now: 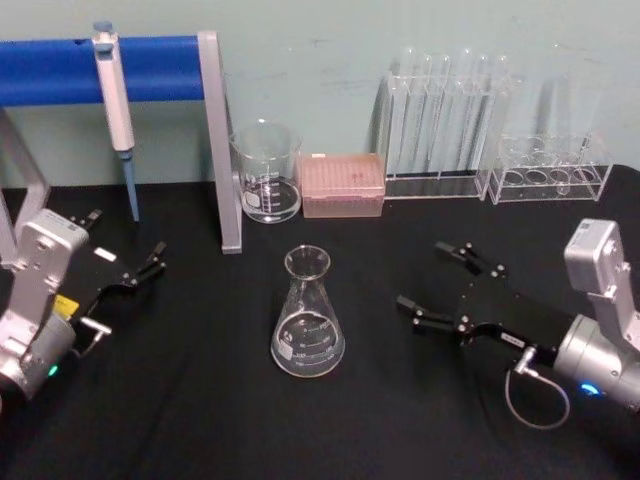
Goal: Grasp the erlenmeyer flask with one hand, shake it three times, then place it back.
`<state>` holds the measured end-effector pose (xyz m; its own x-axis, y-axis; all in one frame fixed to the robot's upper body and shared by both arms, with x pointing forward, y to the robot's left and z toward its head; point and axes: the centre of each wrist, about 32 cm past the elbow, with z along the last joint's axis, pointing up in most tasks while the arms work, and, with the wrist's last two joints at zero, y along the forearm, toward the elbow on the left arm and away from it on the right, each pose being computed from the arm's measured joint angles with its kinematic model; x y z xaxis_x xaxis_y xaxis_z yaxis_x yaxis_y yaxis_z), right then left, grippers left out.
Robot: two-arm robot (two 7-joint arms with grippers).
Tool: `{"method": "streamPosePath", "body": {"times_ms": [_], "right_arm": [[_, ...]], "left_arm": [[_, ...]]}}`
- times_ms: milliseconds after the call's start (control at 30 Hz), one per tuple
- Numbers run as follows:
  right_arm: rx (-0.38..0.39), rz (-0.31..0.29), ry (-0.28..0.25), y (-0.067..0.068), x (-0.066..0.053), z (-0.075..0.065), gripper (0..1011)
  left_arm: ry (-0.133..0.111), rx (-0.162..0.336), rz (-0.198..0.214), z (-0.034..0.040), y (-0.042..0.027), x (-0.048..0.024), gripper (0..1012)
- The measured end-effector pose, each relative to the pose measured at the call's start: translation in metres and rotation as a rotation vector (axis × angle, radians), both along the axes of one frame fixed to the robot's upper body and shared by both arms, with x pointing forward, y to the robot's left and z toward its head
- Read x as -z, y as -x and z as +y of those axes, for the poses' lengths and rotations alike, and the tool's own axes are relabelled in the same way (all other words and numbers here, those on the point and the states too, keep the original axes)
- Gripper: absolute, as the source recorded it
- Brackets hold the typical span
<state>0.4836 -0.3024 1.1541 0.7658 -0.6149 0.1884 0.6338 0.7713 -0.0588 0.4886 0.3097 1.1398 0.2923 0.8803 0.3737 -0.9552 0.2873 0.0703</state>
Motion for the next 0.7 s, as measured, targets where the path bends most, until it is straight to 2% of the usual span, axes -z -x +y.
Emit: {"method": "streamPosePath", "body": {"times_ms": [700], "right_arm": [[-0.132, 0.012, -0.016, -0.025, 0.005, 0.025, 1000]], "left_arm": [[0.0, 0.0, 0.0, 0.0, 0.0, 0.0, 1001]]}}
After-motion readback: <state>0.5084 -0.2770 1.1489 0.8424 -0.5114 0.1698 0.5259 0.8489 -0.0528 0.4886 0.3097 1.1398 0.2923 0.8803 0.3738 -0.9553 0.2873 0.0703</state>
